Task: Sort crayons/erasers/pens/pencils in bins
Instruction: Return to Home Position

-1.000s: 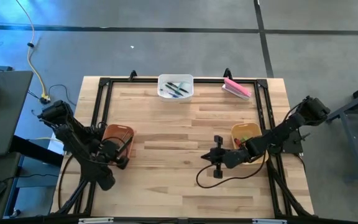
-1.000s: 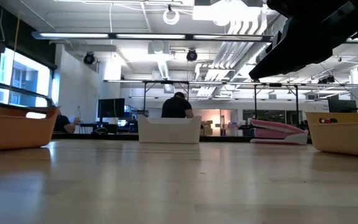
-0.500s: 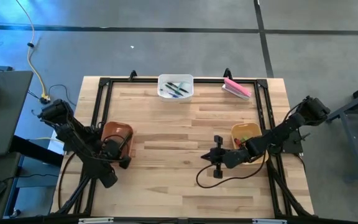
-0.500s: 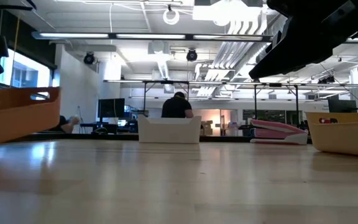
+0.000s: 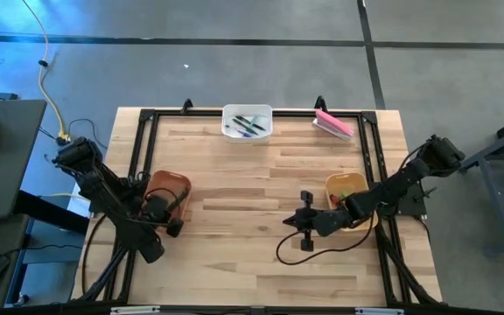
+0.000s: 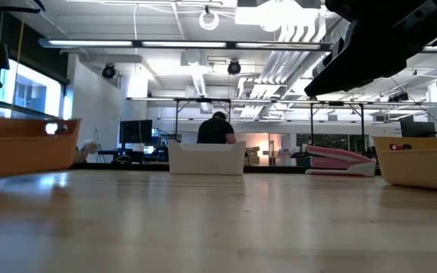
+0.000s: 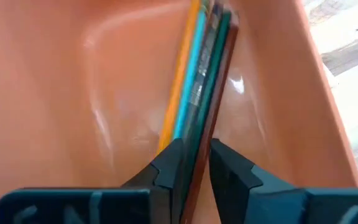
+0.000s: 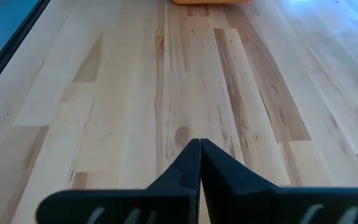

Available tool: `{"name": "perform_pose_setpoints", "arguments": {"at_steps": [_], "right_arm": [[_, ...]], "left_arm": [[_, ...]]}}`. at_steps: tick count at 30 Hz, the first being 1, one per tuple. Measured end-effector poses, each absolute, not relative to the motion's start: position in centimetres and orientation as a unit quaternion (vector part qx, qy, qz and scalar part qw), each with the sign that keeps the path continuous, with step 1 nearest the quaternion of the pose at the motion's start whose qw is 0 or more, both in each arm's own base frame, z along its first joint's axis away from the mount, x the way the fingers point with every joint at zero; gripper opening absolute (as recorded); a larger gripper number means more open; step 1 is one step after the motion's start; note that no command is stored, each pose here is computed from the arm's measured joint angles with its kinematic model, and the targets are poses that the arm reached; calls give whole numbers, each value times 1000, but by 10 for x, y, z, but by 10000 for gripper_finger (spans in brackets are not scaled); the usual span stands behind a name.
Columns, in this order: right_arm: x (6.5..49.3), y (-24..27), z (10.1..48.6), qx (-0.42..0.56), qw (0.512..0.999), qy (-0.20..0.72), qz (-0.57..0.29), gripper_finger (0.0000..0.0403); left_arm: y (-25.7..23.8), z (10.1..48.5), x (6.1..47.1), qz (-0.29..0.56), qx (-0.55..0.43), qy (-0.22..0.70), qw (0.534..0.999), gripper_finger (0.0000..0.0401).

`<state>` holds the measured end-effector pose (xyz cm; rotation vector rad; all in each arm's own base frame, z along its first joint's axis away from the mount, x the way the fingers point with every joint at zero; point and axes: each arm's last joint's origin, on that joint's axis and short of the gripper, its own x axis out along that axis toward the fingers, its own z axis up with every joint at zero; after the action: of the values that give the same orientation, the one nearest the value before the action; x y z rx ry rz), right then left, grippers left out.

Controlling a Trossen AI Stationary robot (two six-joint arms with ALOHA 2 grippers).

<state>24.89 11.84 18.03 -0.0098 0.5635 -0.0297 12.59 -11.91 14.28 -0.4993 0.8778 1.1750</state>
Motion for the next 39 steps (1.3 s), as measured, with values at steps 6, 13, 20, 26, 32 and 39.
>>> {"name": "perform_pose_setpoints", "arguments": {"at_steps": [6, 13, 20, 26, 32, 39], "right_arm": [[249, 118, 180, -3, 960, 280, -11, 0], [249, 118, 180, -9, 960, 280, -6, 0], [246, 116, 187, -26, 961, 276, 6, 0], [240, 105, 191, -63, 948, 309, 38, 0], [253, 76, 194, -63, 945, 309, 89, 0], [264, 44, 197, -66, 952, 287, 80, 0]], "left_arm": [[-117, 151, 124, 516, -248, 396, 718, 77], [-115, 161, 122, 498, -271, 397, 722, 82], [-112, 183, 120, 443, -254, 424, 748, 63], [-101, 217, 128, 377, -178, 394, 820, 25], [-84, 232, 154, 251, -150, 337, 895, 2], [-34, 212, 179, 172, -157, 339, 911, 0]]}}
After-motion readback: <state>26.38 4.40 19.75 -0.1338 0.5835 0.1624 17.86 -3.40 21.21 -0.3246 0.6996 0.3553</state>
